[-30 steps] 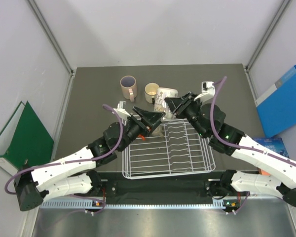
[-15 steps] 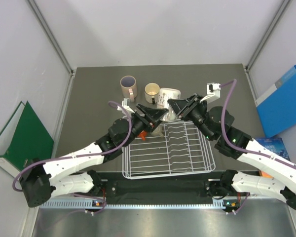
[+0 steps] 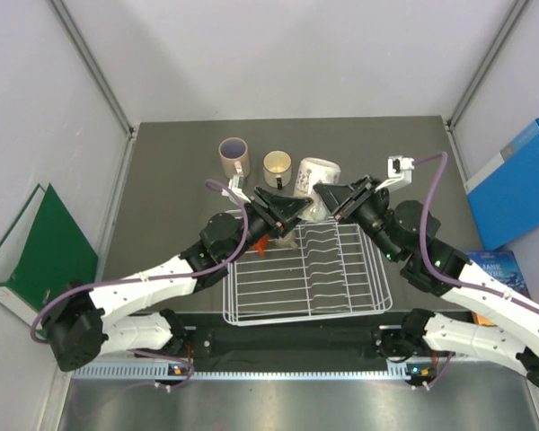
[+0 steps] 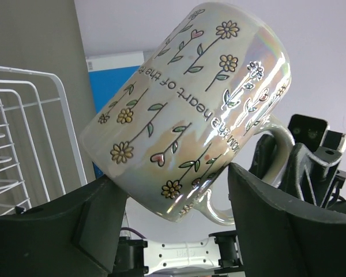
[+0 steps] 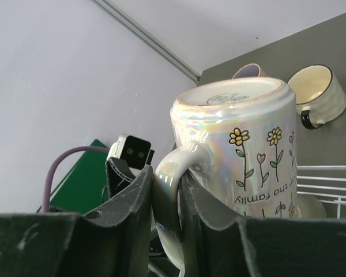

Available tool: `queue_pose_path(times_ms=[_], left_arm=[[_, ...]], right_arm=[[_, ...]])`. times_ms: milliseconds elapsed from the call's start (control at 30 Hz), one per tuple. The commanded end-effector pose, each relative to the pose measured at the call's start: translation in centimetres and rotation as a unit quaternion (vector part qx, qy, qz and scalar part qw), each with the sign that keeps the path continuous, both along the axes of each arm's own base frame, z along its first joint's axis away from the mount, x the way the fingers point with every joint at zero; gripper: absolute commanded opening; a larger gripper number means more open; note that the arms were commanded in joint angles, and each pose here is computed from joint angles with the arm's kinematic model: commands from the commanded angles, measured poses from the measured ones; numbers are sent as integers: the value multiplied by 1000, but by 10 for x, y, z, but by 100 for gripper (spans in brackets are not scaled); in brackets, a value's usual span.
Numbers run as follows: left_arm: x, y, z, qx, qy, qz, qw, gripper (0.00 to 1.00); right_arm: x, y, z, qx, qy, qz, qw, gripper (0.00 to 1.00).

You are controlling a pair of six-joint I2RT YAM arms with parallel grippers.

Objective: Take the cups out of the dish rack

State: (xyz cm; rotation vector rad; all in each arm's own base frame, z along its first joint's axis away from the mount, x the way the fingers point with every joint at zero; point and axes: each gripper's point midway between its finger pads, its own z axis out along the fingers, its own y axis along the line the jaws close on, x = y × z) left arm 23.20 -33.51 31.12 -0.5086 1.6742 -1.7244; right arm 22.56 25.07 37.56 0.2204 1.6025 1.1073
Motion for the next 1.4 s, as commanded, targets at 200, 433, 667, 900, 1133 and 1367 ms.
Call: queue_pose_path(times_ms=[200, 433, 667, 900, 1133, 1367], left_arm=[[9, 17, 89, -115, -104, 9, 988, 59], [4, 7, 102, -148, -128, -27, 980, 59], [-1, -2, 107, -175, -150, -59, 971, 59], [-15, -11, 125, -222, -191, -113, 950, 46], [-31, -14, 130, -254, -215, -162, 929, 32], [-50, -8, 140, -280, -244, -204, 906, 9]], right_arm=[[-26, 0, -7, 6, -1, 59, 998, 0], [-35, 5, -49, -23, 33, 84, 996, 0], [-43, 11, -81, -38, 56, 111, 992, 0], [-47, 12, -83, -44, 54, 124, 990, 0], [-50, 13, -85, -46, 54, 132, 989, 0], [-49, 10, -86, -44, 56, 126, 989, 0]])
